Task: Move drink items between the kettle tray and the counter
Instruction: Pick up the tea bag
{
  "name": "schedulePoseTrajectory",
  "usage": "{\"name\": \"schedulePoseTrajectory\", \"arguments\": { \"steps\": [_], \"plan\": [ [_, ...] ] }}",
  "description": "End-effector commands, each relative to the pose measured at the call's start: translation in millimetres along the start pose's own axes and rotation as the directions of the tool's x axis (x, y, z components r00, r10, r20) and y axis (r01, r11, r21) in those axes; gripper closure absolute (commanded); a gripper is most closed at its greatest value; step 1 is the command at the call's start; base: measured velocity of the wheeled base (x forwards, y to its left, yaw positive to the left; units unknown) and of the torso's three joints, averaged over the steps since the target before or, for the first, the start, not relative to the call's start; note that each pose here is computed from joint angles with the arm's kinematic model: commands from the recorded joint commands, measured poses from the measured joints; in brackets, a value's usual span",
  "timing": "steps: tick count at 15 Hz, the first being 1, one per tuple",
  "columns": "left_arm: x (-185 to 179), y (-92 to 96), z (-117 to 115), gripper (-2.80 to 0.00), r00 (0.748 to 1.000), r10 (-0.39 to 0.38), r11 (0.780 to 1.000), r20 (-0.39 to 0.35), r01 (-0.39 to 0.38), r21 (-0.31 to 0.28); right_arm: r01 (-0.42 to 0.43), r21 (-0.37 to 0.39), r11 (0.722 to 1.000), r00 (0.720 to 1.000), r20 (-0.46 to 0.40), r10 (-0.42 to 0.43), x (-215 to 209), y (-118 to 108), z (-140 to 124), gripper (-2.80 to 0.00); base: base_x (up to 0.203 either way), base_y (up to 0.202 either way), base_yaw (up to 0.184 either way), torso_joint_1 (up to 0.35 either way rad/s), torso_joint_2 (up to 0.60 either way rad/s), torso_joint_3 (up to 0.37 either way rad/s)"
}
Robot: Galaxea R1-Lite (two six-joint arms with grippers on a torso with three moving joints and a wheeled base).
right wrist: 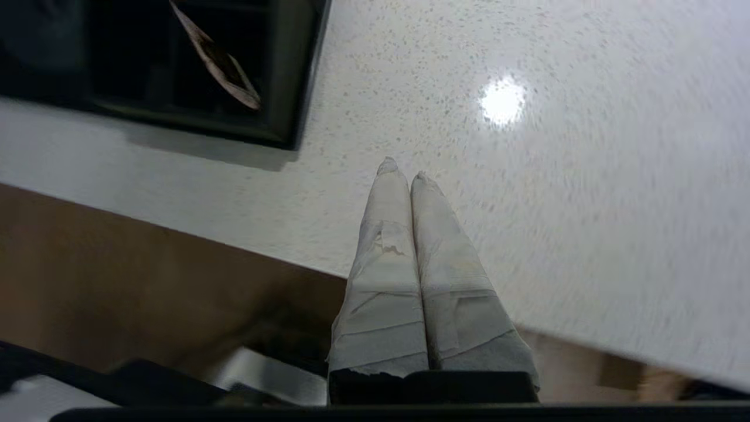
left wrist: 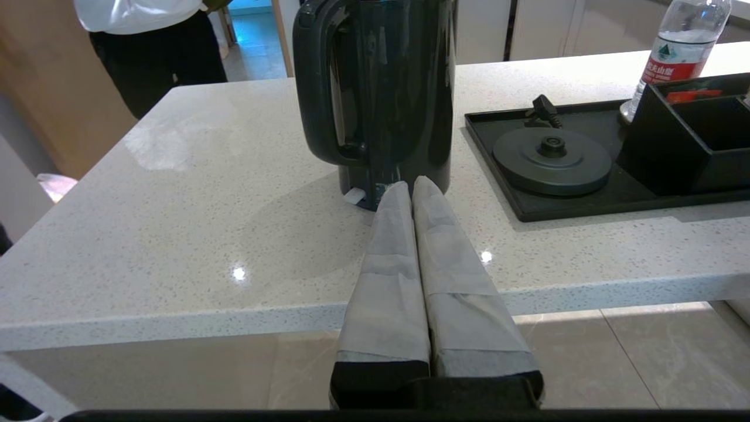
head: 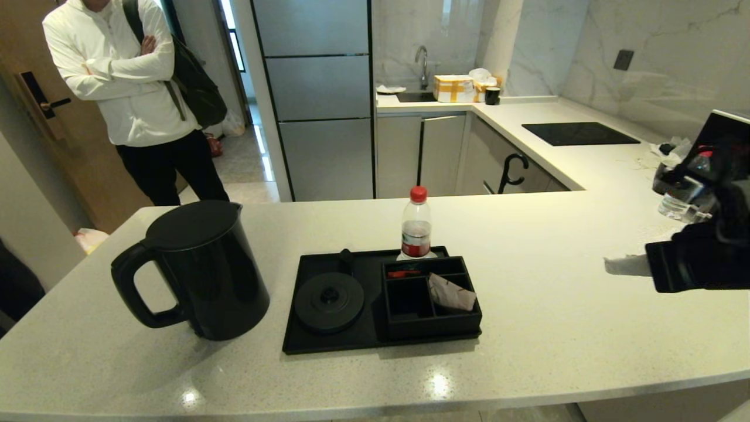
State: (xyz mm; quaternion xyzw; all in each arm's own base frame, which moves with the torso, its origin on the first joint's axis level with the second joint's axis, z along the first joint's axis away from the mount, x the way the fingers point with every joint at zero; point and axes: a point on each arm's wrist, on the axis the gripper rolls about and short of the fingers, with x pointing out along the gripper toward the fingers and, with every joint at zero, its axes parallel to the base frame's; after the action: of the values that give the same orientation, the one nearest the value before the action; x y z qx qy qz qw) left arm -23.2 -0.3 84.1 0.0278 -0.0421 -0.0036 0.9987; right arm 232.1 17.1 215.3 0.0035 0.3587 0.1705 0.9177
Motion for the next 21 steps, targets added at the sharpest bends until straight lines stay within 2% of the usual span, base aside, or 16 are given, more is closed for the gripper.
{"name": "schedulePoseTrajectory", "arguments": {
  "steps": [1, 3, 5, 6, 8, 11, 15, 17, 18, 19, 21],
  "plan": [
    [1.9, -0.5, -9.6, 0.0, 0.999, -0.001, 1.0, -0.034, 0.001, 0.0, -0.03, -0.049, 0.998, 0.992, -0.121, 0.024, 48.0, -13.2, 2.7, 0.0, 0.0, 0.0, 0.0, 0.0, 0.0, 0.0],
    [2.0, -0.5, -9.8, 0.0, 0.999, -0.001, 1.0, -0.033, 0.001, 0.0, -0.038, -0.151, 0.988, 0.994, -0.104, 0.022, 52.0, -15.1, 16.9, 0.0, 0.0, 0.0, 0.0, 0.0, 0.0, 0.0],
    [2.0, -0.5, -9.8, 0.0, 0.999, -0.001, 1.0, -0.033, 0.001, 0.0, -0.072, -0.253, 0.965, 0.99, -0.136, 0.038, 48.4, -10.9, 18.1, 0.0, 0.0, 0.0, 0.0, 0.0, 0.0, 0.0],
    [1.9, -0.5, -9.8, 0.0, 0.999, -0.002, 1.0, -0.034, 0.002, 0.0, -0.093, -0.267, 0.959, 0.991, -0.12, 0.063, 49.0, -9.5, 20.5, 0.0, 0.0, 0.0, 0.0, 0.0, 0.0, 0.0],
    [2.0, -0.5, -10.0, 0.0, 0.999, -0.002, 1.0, -0.035, 0.002, 0.0, -0.206, -0.282, 0.937, 0.978, -0.076, 0.192, 50.8, -7.7, 26.8, 0.0, 0.0, 0.0, 0.0, 0.0, 0.0, 0.0],
    [2.0, -0.5, -9.9, 0.0, 0.999, -0.002, 1.0, -0.035, 0.002, 0.0, -0.402, -0.276, 0.873, 0.915, -0.091, 0.393, 54.9, 3.9, 25.9, 0.0, 0.0, 0.0, 0.0, 0.0, 0.0, 0.0],
    [2.0, -0.5, -9.7, 0.0, 0.999, -0.001, 1.0, -0.033, 0.001, 0.0, -0.503, -0.298, 0.811, 0.864, -0.176, 0.472, 85.4, 31.8, 25.1, 0.0, 0.0, 0.0, 0.0, 0.0, 0.0, 0.0],
    [2.0, -0.5, -9.8, 0.0, 0.999, -0.001, 1.0, -0.034, 0.001, 0.0, -0.492, -0.32, 0.809, 0.87, -0.207, 0.447, 100.9, 39.9, 25.4, 0.0, 0.0, 0.0, 0.0, 0.0, 0.0, 0.0],
    [2.0, -0.5, -10.0, 0.0, 0.999, -0.002, 1.0, -0.035, 0.002, 0.0, -0.48, -0.339, 0.809, 0.877, -0.223, 0.426, 108.7, 43.7, 25.7, -2.03, 0.0, 0.0, 0.0, 0.0, 0.0, 0.0],
    [2.0, -0.5, -9.8, 0.0, 0.999, -0.001, 1.0, -0.033, 0.001, 0.0, -0.485, -0.347, 0.803, 0.873, -0.236, 0.426, 116.1, 46.9, 25.5, -2.8, 0.0, 0.0, 0.0, 0.0, 0.0, 0.0],
    [2.0, -0.5, -10.0, 0.0, 0.999, -0.002, 1.0, -0.035, 0.002, 0.0, -0.503, -0.351, 0.79, 0.862, -0.263, 0.432, 133.9, 54.4, 25.9, -2.8, 0.0, 0.0, 0.0, 0.0, 0.0, 0.0]
  ]
}}
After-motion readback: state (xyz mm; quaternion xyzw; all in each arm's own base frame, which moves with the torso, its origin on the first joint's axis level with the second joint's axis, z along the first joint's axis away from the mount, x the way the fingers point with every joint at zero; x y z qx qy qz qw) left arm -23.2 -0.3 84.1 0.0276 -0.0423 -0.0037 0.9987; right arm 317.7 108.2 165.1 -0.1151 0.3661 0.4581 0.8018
